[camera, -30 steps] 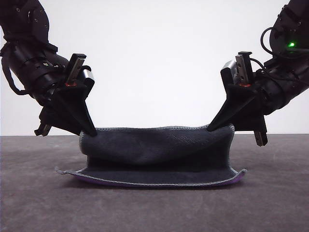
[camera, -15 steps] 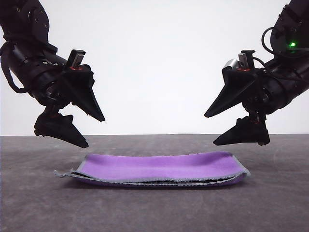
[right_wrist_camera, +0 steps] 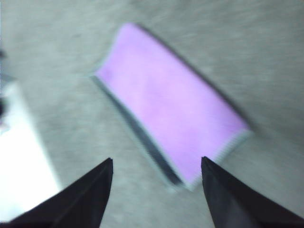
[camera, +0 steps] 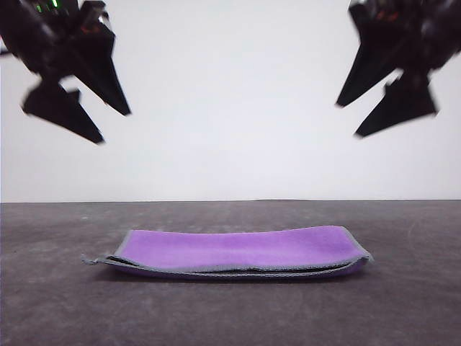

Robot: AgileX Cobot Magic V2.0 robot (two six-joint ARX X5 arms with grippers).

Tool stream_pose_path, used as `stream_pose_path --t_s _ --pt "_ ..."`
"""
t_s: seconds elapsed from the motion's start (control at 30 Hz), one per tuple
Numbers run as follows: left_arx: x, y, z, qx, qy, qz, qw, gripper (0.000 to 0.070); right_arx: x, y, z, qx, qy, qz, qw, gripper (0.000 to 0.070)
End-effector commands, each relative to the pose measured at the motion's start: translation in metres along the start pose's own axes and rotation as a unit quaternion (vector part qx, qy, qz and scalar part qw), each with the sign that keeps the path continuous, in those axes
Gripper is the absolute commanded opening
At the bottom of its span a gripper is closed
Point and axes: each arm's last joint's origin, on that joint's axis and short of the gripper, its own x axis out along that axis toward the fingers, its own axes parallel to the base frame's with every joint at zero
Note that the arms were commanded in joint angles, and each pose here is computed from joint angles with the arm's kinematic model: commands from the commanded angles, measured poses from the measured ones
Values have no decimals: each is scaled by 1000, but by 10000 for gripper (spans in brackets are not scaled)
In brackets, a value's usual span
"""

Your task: Fold clothes

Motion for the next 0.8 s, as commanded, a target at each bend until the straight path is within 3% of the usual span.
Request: stream_pose_path --t_s 0.0,0.13,0.3,0.43,0.63,0.77 --pt "-15 -5 3 -15 -17 50 999 389 -15 10 3 27 -16 -54 998 372" --pt "-43 -17 -6 -26 -30 136 990 389 -40 28 -4 44 -41 -141 988 373" --pt "-65 -24 -23 -54 -24 190 980 389 -42 33 -20 68 -23 -172 982 373" --pt "-73 -25 -34 -68 -32 208 975 389 -9 13 -41 104 -25 -158 982 374" --pt "-75 -23 -37 -76 -36 213 973 390 55 -21 -78 179 -54 -37 982 374" --pt "-76 -22 -36 -76 -42 213 973 390 85 -39 -87 217 -27 -22 976 375"
